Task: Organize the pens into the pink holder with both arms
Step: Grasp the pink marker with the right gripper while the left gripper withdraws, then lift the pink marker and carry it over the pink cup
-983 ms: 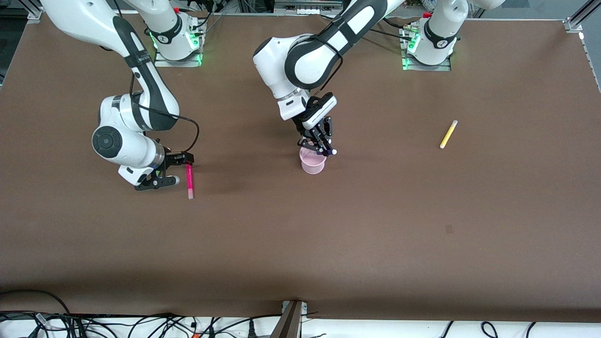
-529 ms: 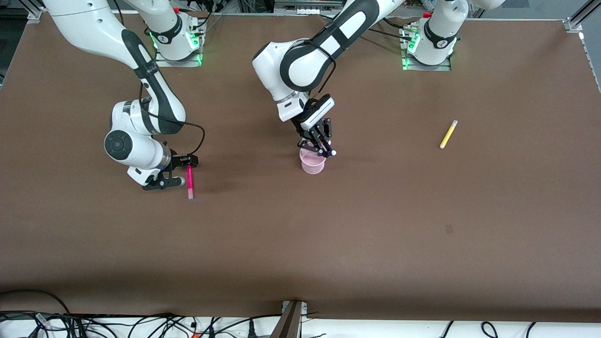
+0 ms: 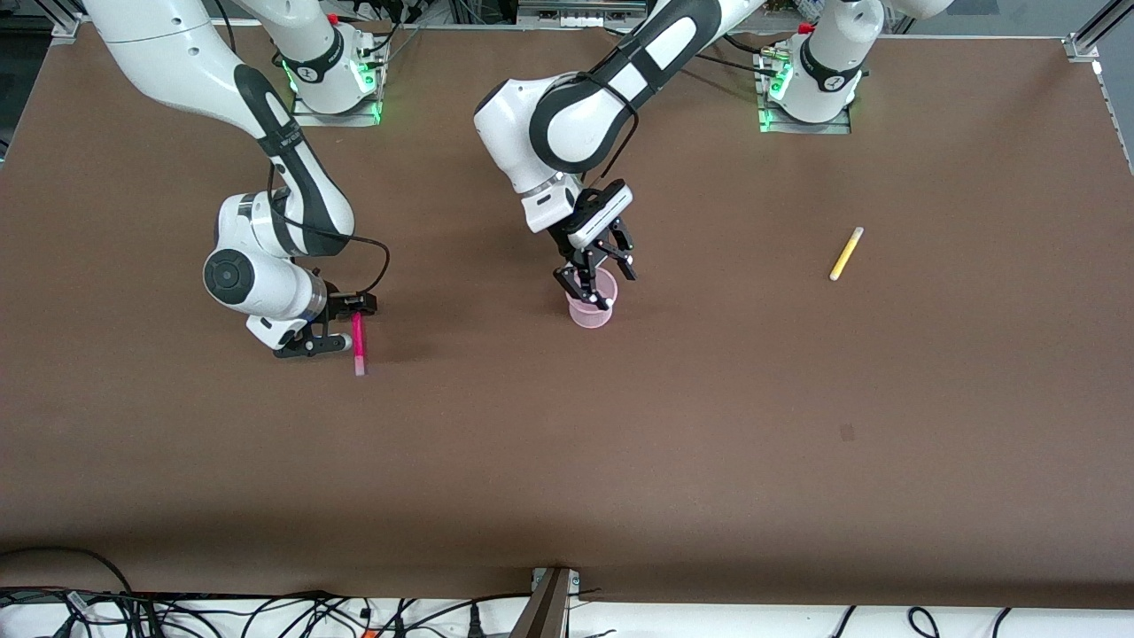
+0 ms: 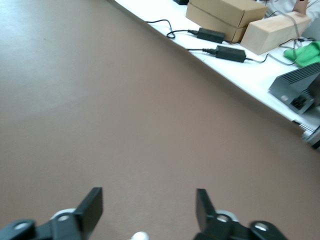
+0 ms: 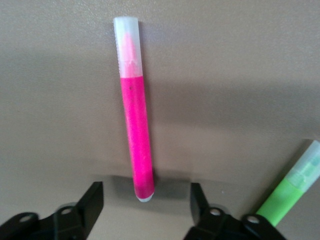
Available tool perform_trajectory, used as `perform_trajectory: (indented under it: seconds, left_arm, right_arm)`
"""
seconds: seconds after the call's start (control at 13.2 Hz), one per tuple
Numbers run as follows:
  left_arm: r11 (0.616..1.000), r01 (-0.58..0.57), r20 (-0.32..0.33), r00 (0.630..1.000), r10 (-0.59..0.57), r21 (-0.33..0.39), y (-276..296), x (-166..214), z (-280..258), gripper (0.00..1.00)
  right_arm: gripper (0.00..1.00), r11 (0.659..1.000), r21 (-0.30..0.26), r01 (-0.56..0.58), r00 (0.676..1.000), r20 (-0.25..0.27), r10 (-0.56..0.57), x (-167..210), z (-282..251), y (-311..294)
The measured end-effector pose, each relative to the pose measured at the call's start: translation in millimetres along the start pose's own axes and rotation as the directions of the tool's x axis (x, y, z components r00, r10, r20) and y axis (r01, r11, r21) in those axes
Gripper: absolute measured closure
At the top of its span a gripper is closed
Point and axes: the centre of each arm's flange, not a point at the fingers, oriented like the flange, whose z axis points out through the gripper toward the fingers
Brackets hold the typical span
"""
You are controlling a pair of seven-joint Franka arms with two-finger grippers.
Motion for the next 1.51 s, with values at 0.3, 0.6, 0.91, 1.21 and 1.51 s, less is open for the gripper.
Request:
perform_trajectory:
  seconds: [0.3,0.6,0.91,1.21,1.51]
  left_arm:
    - [0.996,-0.047,0.159,0.987,0.035,0.072,40,137,3,0.00]
    - [0.980,-0.189,0.413,0.898,0.149,0.056,36,290,34,0.00]
    - [0.933,-0.336,0.598,0.723,0.346,-0.133,-1,415,73,0.00]
    - [0.802,-0.504,0.658,0.492,0.571,-0.320,-60,489,135,0.00]
    - [0.683,-0.559,0.650,0.304,0.696,-0.469,-115,517,204,0.00]
  right_arm:
    - [0.63,1.000,0.000,-0.002,1.000,0.000,0.002,-1,1,1]
    - [0.77,1.000,-0.001,-0.005,1.000,-0.001,0.005,0,1,2]
    - [0.82,0.999,0.001,-0.038,0.999,-0.003,0.038,0,-1,1]
    - [0.82,0.984,0.074,-0.163,0.983,0.098,0.156,8,-24,-23]
    - [0.82,0.916,0.186,-0.354,0.920,0.244,0.306,19,-78,-86]
